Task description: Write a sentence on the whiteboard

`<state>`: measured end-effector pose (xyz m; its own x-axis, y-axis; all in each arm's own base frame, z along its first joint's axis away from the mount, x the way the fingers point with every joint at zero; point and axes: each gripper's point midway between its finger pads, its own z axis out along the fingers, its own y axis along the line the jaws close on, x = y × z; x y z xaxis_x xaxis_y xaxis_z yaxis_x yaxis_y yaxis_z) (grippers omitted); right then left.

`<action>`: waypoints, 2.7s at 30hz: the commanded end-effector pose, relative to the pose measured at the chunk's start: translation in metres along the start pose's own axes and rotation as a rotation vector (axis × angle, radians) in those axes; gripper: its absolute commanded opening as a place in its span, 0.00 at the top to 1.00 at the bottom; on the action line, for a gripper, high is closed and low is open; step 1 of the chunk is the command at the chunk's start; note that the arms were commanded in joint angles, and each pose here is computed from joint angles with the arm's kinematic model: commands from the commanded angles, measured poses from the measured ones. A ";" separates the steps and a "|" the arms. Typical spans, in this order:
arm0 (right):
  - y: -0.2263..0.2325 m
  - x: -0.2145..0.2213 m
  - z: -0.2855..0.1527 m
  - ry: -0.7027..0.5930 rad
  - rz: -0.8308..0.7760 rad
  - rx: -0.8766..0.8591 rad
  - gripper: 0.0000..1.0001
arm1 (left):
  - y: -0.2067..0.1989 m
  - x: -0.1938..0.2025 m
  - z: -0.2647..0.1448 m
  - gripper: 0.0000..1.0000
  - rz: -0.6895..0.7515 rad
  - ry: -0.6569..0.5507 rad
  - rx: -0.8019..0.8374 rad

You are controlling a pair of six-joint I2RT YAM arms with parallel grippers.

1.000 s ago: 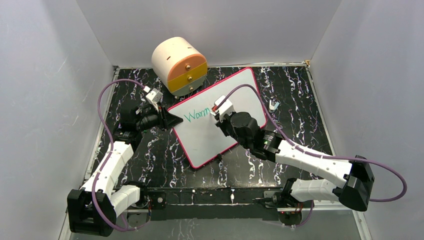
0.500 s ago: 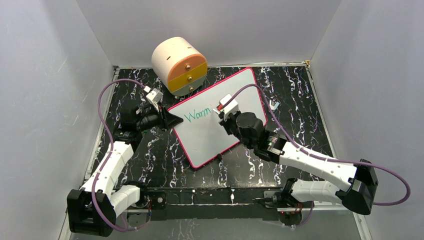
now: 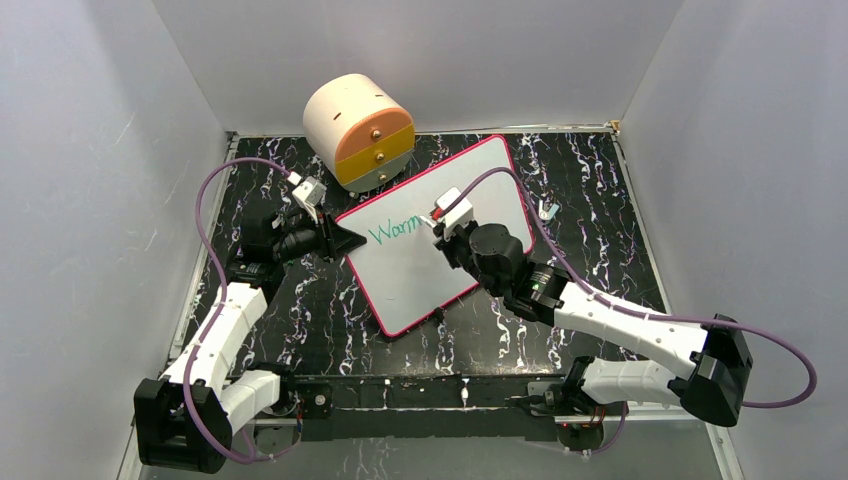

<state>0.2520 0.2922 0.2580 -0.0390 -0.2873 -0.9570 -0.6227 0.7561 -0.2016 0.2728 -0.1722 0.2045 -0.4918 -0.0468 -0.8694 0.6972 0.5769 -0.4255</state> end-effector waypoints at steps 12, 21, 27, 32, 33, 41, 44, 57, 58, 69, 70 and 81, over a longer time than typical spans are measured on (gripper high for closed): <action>-0.009 -0.013 0.009 -0.042 0.006 0.042 1.00 | 0.031 0.064 -0.002 1.00 0.022 0.185 -0.118; -0.022 -0.009 0.007 -0.030 0.006 0.091 1.00 | 0.031 0.064 -0.002 1.00 0.024 0.184 -0.119; -0.023 -0.014 0.004 -0.046 0.013 0.083 1.00 | 0.031 0.064 -0.002 1.00 0.025 0.183 -0.119; -0.016 -0.028 -0.003 -0.094 0.032 0.025 1.00 | 0.031 0.064 -0.002 1.00 0.023 0.184 -0.121; -0.016 -0.030 -0.004 -0.099 0.034 0.021 1.00 | 0.031 0.064 -0.002 1.00 0.023 0.184 -0.120; -0.015 -0.035 -0.001 -0.113 0.030 0.016 1.00 | 0.031 0.064 -0.002 1.00 0.023 0.184 -0.119; -0.013 -0.036 0.001 -0.115 0.031 0.010 1.00 | 0.031 0.064 -0.002 1.00 0.023 0.184 -0.119; -0.015 -0.031 0.010 -0.100 0.025 0.025 1.00 | 0.030 0.064 -0.002 1.00 0.023 0.184 -0.115; -0.015 -0.031 0.011 -0.095 0.026 0.028 1.00 | 0.030 0.063 -0.002 1.00 0.024 0.183 -0.116; -0.009 -0.008 0.008 0.014 0.010 -0.006 1.00 | 0.031 0.063 -0.002 1.00 0.025 0.182 -0.117; -0.008 -0.007 0.008 0.019 0.012 -0.011 1.00 | 0.031 0.063 -0.002 1.00 0.025 0.182 -0.118; -0.004 0.001 0.002 0.043 0.027 -0.036 1.00 | 0.031 0.064 -0.002 1.00 0.022 0.185 -0.118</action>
<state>0.2593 0.2897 0.2512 -0.0758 -0.3046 -0.9495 -0.6348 0.7490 -0.1896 0.2729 -0.1719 0.2038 -0.4944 -0.0471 -0.8679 0.6942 0.5795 -0.4269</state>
